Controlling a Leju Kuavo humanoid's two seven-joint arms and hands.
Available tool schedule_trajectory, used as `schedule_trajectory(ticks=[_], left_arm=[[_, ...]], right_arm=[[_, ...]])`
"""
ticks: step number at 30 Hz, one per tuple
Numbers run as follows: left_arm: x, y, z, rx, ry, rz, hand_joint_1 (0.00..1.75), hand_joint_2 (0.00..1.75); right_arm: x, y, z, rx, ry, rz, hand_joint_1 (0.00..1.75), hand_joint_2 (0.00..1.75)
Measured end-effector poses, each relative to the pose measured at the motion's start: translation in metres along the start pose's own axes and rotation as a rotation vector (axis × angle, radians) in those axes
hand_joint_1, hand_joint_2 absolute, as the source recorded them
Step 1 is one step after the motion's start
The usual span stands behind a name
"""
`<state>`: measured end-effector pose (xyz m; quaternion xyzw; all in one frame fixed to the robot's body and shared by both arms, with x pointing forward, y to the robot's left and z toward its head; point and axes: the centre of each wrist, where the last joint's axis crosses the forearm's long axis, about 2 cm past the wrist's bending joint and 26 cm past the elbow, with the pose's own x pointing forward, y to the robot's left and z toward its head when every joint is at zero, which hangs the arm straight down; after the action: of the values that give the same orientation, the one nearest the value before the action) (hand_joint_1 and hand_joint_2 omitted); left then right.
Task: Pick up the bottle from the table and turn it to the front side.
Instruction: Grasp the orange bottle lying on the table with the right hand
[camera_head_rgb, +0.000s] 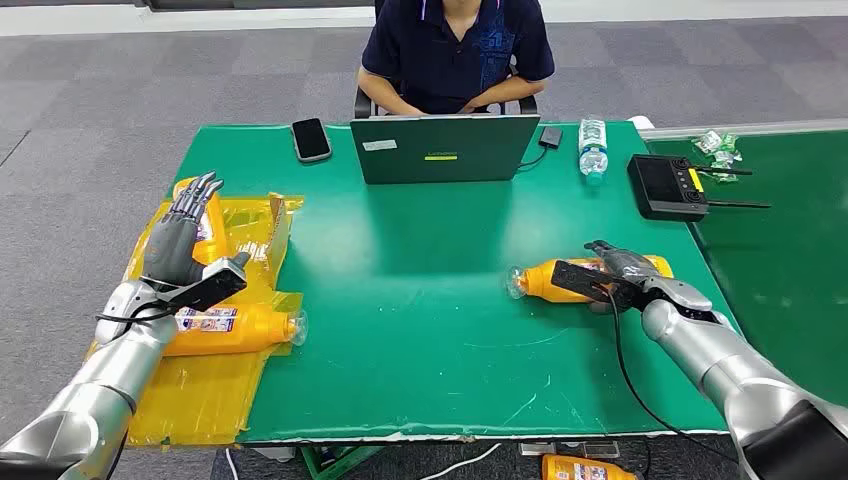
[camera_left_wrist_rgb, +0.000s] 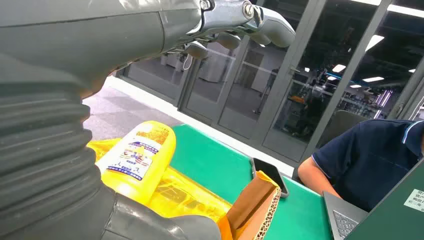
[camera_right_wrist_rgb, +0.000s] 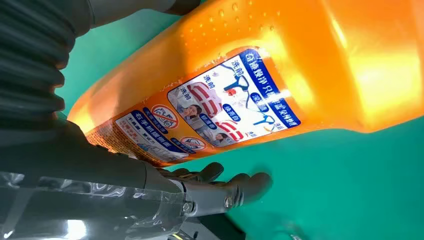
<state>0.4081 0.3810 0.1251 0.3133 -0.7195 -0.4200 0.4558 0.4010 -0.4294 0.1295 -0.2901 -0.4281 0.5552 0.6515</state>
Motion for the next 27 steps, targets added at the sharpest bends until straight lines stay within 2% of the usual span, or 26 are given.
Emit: schedule_trajectory(ticks=[21,27], left_arm=[[-0.002,-0.005,0.007,-0.004,0.013,0.007,0.0,1.75],[-0.001,-0.005,0.006,-0.004,0.012,0.008,0.0,1.75]], right_arm=[[0.005,-0.001,-0.002,-0.002,-0.012,0.0,1.75,1.75],[0.014,-0.006,-0.006,0.005,-0.028,0.001,1.75,1.75]])
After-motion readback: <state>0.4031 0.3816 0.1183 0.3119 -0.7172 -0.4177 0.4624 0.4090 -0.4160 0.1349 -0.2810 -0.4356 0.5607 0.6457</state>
